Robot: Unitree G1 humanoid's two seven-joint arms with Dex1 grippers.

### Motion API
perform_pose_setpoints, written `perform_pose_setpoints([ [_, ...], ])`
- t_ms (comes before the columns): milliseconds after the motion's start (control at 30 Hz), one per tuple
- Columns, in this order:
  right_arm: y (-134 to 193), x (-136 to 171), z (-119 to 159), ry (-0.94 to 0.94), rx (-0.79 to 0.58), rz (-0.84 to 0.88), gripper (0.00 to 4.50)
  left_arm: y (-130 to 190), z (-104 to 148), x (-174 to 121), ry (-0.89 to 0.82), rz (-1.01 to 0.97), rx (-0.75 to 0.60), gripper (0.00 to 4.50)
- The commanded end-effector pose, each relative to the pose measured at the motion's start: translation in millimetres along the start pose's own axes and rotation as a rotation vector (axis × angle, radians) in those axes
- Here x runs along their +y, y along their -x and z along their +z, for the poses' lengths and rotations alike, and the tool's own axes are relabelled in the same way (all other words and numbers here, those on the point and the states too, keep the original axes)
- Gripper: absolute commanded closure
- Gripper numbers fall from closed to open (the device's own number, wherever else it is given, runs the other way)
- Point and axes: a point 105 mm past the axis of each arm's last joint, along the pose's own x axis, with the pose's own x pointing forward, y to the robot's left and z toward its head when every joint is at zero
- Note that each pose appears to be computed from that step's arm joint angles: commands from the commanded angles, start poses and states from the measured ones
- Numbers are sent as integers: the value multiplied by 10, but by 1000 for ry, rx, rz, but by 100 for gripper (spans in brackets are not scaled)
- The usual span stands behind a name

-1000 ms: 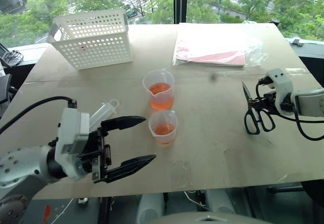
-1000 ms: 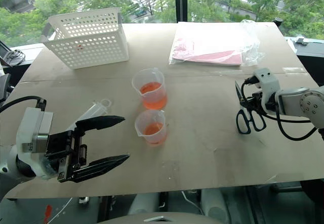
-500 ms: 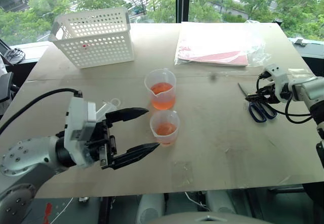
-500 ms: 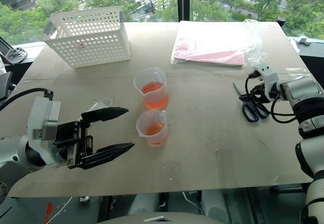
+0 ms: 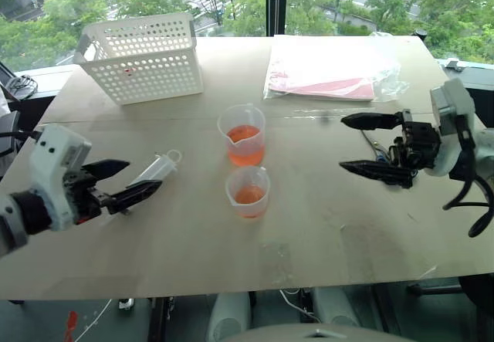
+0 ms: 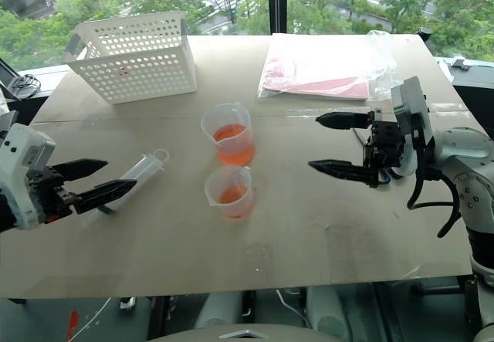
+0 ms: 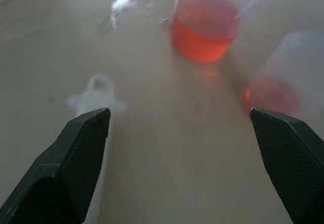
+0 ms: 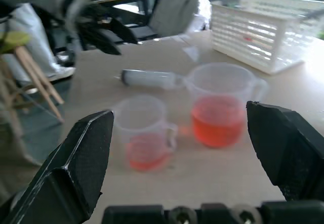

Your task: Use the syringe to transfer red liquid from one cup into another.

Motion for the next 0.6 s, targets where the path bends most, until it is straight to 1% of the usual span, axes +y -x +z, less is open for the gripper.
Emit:
perform_pose_setpoints([
  [33,-34,180,219,94,-29,112,4,58,-6,210,4,26,122,0],
  [100,-43,214,265,114,-32,143,4,74,17,273,-28,19,187,0],
  [233,-53,270,303,142,-32,182,4,68,95,395,-40,4,312,0],
  [333,-55,330,227,142,0,199,4,6,65,424,-40,-19,383,0],
  [400,-48,363,167,142,27,204,4,-45,0,435,-56,-34,432,0],
  [567,-89,383,138,142,29,173,4,-338,-61,590,-39,-38,470,0],
  [600,-92,379,125,141,33,160,1,-402,-102,624,-40,-46,499,25],
])
